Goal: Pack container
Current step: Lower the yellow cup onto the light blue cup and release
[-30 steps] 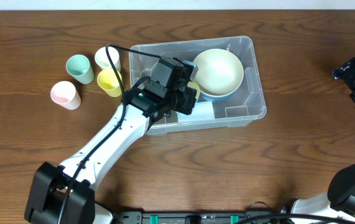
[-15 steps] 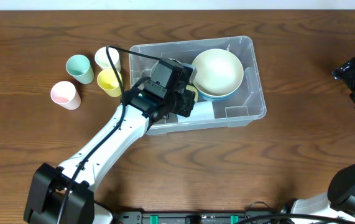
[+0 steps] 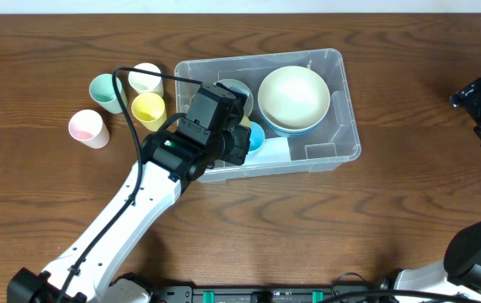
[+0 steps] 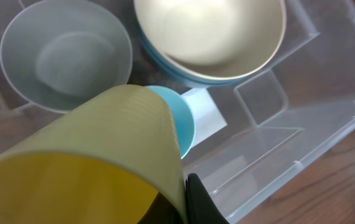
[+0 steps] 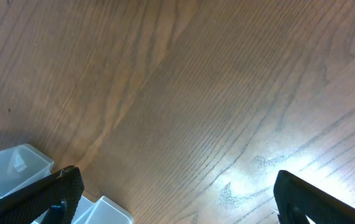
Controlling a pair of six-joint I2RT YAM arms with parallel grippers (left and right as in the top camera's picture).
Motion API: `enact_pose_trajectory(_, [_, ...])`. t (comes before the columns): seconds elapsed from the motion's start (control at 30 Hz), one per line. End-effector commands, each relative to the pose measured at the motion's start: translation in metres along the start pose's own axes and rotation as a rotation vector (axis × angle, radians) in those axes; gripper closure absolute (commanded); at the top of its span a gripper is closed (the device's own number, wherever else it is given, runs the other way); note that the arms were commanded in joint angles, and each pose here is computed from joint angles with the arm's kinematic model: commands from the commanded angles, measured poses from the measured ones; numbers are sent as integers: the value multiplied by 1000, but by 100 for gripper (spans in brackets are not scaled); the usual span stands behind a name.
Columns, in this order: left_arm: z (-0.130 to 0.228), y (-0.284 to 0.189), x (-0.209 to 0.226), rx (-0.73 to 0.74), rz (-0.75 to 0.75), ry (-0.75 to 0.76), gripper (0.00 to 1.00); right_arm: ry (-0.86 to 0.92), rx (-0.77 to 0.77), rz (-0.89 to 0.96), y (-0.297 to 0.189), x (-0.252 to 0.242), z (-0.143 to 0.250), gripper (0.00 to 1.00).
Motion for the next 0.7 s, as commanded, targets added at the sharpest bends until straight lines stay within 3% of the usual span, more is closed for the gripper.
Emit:
enact_pose_trajectory(0.0, [-1, 3, 3, 5, -30, 17, 94, 2, -9, -1, -3, -2, -2, 1])
enact_pose_trajectory(0.67, [1, 31, -9, 47, -4, 48, 94, 2, -9, -1, -3, -3, -2, 1])
Point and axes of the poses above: each gripper's point midway between its finger pads, its own y axis out along the fingers, its own x axis along the line the jaws close on, z = x × y, the point moved 9 cm from there along -y, back along the fingers, and after that the axes turned 12 degrees about y, right-handed, at the moved point
